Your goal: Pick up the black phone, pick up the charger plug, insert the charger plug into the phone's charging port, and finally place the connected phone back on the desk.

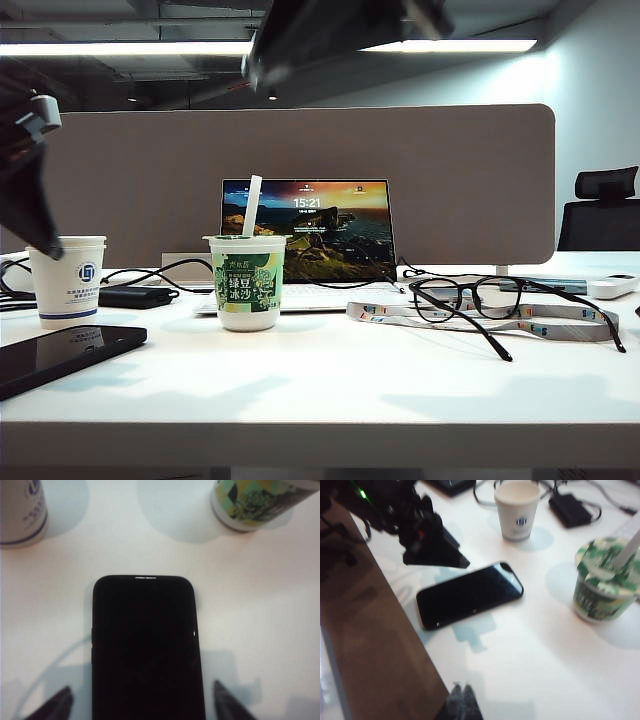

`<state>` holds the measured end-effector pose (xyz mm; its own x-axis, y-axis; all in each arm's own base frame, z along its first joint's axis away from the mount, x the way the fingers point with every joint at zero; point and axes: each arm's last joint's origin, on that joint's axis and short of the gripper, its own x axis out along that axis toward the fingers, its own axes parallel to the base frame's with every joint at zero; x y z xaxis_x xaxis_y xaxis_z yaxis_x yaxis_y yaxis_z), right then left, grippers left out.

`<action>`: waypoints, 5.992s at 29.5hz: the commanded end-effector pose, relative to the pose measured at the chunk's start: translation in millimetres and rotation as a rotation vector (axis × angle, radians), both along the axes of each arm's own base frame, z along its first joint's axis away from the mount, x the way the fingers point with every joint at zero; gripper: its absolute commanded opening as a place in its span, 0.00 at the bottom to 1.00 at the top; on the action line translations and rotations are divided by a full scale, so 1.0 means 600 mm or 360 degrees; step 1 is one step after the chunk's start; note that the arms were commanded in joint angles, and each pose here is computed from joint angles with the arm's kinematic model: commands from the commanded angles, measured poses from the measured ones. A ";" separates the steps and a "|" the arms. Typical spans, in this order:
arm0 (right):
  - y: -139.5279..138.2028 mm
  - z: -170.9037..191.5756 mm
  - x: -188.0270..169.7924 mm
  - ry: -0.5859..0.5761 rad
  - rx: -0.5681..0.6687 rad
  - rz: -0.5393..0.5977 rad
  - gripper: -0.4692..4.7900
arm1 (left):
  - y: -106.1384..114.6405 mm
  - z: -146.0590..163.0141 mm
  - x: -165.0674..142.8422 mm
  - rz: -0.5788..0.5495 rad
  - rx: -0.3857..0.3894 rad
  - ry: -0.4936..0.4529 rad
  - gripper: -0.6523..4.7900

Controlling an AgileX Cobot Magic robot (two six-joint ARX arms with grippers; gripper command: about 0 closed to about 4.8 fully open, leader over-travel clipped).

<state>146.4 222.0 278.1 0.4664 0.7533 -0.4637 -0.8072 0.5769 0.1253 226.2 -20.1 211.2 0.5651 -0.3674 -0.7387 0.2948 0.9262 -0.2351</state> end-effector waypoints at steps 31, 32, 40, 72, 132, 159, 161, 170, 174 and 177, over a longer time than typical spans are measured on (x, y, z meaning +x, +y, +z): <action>0.031 -0.097 0.105 0.0152 -0.0017 -0.0051 0.08 | 0.000 -0.093 0.041 -0.0104 -0.0249 0.0391 0.75; 0.031 -0.098 0.105 0.0152 -0.0018 -0.0050 0.08 | 0.000 -0.094 0.040 -0.0115 -0.0267 0.0401 0.75; 0.039 -0.122 0.108 0.0299 -0.0025 0.0002 0.08 | -0.002 -0.094 0.039 -0.0120 -0.0296 0.0423 0.75; 0.152 -0.202 0.077 0.0458 0.0086 0.0564 0.08 | -0.022 -0.094 0.037 -0.0154 -0.0309 0.0454 0.75; 0.196 -0.237 0.103 0.0575 -0.0108 0.0471 0.08 | -0.023 -0.094 0.034 -0.0191 -0.0369 0.0486 0.75; 0.200 -0.244 0.093 0.0594 -0.0164 0.0591 0.08 | -0.023 -0.094 0.034 -0.0191 -0.0369 0.0485 0.75; 0.200 -0.249 0.093 0.0604 -0.0174 0.0590 0.08 | -0.023 -0.094 0.034 -0.0191 -0.0369 0.0486 0.75; 0.199 -0.252 0.096 0.0595 -0.0190 0.0553 0.08 | -0.023 -0.094 0.034 -0.0194 -0.0375 0.0487 0.75; 0.199 -0.252 0.096 0.0596 -0.0187 0.0553 0.08 | -0.023 -0.094 0.034 -0.0197 -0.0379 0.0487 0.75; 0.200 -0.251 0.097 0.0586 -0.0174 0.0552 0.08 | -0.023 -0.094 0.034 -0.0197 -0.0379 0.0487 0.75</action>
